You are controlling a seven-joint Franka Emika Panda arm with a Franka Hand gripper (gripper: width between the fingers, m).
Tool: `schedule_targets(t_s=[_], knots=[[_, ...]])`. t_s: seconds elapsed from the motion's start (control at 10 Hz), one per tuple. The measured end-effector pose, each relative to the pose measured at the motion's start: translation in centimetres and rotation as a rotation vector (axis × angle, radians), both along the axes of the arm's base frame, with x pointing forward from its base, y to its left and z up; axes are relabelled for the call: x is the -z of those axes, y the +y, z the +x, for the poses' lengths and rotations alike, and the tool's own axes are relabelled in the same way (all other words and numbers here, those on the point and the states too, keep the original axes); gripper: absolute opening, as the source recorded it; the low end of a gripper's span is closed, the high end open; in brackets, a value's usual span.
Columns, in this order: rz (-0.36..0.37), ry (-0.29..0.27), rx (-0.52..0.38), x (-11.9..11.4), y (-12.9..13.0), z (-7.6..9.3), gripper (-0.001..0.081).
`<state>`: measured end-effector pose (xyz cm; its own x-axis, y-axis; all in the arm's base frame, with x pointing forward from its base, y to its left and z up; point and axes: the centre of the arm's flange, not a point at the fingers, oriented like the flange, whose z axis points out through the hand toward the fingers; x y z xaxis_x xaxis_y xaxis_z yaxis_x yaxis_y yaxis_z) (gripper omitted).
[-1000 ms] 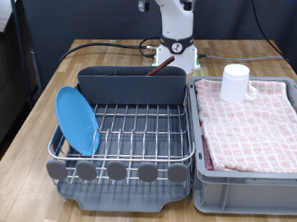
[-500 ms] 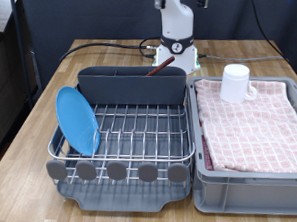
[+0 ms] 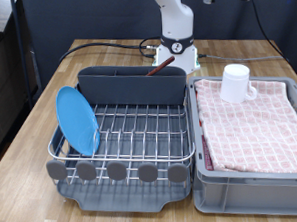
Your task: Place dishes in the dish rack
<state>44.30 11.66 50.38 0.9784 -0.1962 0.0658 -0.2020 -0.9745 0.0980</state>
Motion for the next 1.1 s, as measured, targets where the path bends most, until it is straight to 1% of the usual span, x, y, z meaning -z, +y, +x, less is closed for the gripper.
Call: schedule_targets(t_s=[0.2, 0.4, 0.5, 0.6, 0.7, 0.8, 1.1], knots=[[0.002, 0.020, -0.010, 0.1, 3.5, -1.5, 0.0803], [0.016, 0.047, -0.045, 0.2, 6.9, -3.1, 0.0803], [0.008, 0.071, -0.057, 0.5, 8.4, -4.1, 0.0803], [-0.009, 0.109, -0.045, 1.0, 9.6, -5.1, 0.0803], [-0.036, 0.147, -0.030, 1.6, 10.3, -5.5, 0.0803], [-0.060, 0.175, -0.018, 2.5, 10.9, -5.6, 0.0803], [-0.107, 0.203, -0.028, 6.3, 12.0, -4.4, 0.0803]])
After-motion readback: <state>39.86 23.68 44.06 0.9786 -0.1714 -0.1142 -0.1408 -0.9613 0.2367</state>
